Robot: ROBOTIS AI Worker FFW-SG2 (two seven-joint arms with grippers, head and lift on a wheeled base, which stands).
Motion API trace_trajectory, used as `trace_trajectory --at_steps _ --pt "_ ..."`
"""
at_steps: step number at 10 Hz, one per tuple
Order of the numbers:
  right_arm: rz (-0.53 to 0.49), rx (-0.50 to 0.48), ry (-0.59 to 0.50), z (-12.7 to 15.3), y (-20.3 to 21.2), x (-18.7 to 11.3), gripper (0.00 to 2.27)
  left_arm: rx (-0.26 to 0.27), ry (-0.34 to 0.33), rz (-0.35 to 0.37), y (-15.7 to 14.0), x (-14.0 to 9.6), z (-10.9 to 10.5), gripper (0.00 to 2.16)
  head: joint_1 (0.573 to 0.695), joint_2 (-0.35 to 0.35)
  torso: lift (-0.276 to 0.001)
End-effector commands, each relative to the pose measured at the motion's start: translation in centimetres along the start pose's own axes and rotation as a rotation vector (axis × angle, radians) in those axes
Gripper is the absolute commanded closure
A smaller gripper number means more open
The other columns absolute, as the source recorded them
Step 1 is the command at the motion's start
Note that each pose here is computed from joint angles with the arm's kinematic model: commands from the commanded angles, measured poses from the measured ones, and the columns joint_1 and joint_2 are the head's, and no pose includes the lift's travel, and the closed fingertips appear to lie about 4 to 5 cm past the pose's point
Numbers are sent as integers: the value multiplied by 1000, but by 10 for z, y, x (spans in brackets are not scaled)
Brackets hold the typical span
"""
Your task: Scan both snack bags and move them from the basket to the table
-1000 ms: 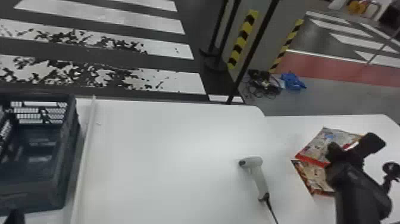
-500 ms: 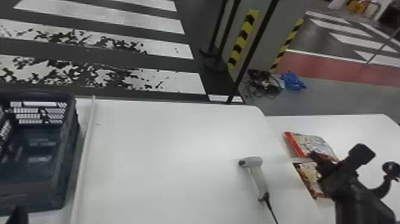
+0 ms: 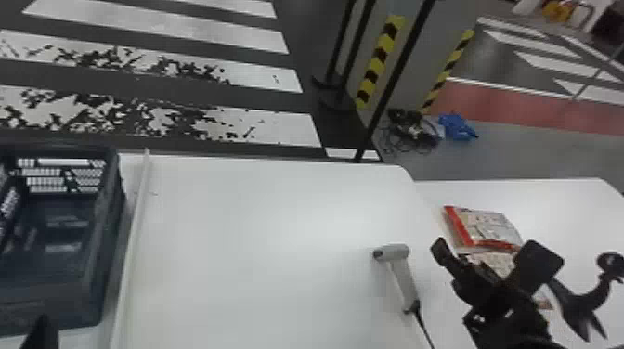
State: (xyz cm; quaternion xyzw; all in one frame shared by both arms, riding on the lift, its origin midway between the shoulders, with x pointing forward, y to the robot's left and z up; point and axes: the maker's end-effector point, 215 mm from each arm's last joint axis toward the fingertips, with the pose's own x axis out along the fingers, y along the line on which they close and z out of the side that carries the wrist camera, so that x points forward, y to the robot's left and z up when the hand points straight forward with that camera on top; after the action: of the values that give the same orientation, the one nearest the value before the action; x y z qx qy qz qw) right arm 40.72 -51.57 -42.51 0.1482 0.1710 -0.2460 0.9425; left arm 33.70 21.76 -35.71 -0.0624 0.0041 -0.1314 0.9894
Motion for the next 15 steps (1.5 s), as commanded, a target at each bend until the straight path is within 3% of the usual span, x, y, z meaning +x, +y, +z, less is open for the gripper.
trace_trajectory --at_steps 1,2,4,5,7,9,11,15 --pt "76 -79 -77 10 42 -44 53 -4 0 -7 -4 2 3 53 695 -350 -98" --pt "110 -115 -64 -2 64 -63 53 0 -41 -4 -4 1 15 53 695 -350 -98" --pt "267 -210 -25 -41 134 -103 53 0 -58 1 -4 1 23 53 695 -338 -98" --pt "335 -288 -55 -52 177 -131 56 -7 -58 4 -8 1 30 53 695 -273 -98" --pt "450 -381 -79 -80 246 -189 60 -13 24 26 -18 6 21 53 695 -124 -98" --pt "456 -403 -70 -92 251 -217 63 -25 28 24 -25 3 23 53 695 -1 -98" --pt "442 -393 -33 -95 237 -235 66 -24 81 16 -30 -7 9 53 695 16 -98" --pt "433 -382 -14 -98 212 -256 80 -44 116 39 -30 -27 2 53 695 -1 -98"
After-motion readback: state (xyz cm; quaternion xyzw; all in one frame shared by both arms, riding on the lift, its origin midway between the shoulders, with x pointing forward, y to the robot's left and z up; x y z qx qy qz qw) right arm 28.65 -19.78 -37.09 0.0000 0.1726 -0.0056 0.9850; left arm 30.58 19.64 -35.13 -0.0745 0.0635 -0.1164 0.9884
